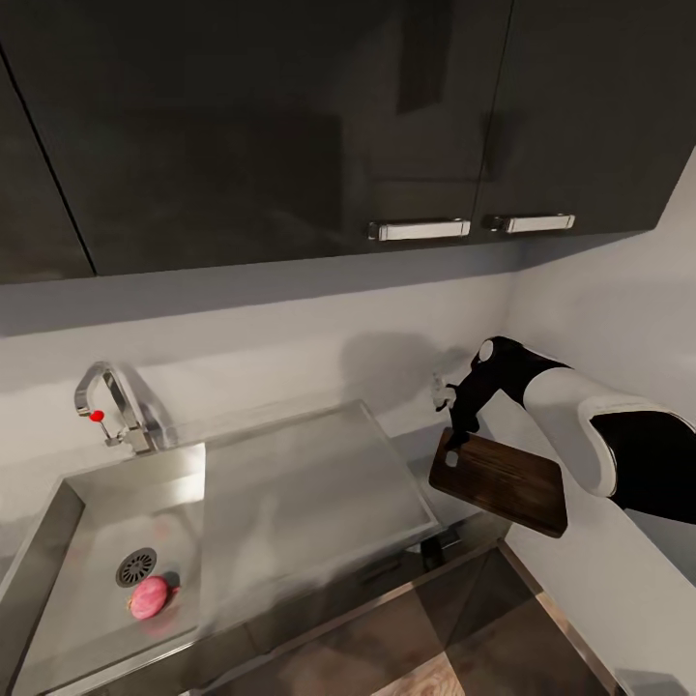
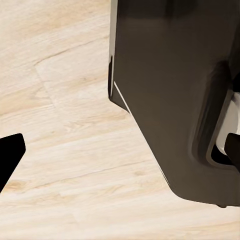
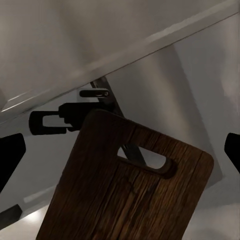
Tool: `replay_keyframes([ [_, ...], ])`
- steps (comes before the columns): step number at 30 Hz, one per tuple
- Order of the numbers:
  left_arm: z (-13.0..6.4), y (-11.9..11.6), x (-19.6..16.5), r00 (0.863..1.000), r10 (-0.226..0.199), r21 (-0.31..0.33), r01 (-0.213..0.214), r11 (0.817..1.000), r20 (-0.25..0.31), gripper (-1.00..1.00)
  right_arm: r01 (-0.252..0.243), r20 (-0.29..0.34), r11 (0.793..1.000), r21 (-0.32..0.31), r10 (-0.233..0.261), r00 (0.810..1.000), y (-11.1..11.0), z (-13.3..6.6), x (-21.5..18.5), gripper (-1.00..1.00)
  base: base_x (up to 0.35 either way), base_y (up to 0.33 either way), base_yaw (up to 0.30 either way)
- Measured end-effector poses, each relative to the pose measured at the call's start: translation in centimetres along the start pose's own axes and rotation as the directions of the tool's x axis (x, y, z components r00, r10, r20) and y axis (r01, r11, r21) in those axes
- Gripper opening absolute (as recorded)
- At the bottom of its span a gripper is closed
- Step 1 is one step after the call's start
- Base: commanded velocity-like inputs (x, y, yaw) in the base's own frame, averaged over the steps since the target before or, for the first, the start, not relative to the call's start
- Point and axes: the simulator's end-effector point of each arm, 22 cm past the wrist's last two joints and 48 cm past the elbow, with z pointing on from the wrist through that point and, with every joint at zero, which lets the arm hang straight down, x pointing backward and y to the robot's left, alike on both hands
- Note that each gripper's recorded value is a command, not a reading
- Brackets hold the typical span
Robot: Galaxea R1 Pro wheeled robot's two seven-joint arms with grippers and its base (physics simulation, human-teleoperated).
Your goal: In the kitchen, take the Vidalia onion out of the sink, dice it on the chopping board with the paring knife, put the diced onion into the bowl on the countertop, then place both the paring knife and the chopping board into the sink.
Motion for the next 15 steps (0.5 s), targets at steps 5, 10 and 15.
replay_keyframes([
  [5,0.00,-0.01,-0.01,1.000,0.000,0.000,0.000,1.000,0.000,1.00,0.000,-0.001,1.000,0.003,0.000,1.000,-0.05,0.01,0.04,1.00,0.000,0.000,0.000],
  [10,0.00,0.01,-0.04,1.000,0.000,0.000,0.000,1.000,0.001,1.00,0.000,-0.001,1.000,0.005,0.000,1.000,-0.11,0.00,0.05,1.00,0.001,0.000,0.000],
  [15,0.00,0.09,-0.01,1.000,0.000,-0.001,0.000,1.000,0.000,1.00,0.002,-0.007,1.000,0.005,-0.002,1.000,-0.10,-0.02,0.22,1.00,0.037,0.000,0.000],
])
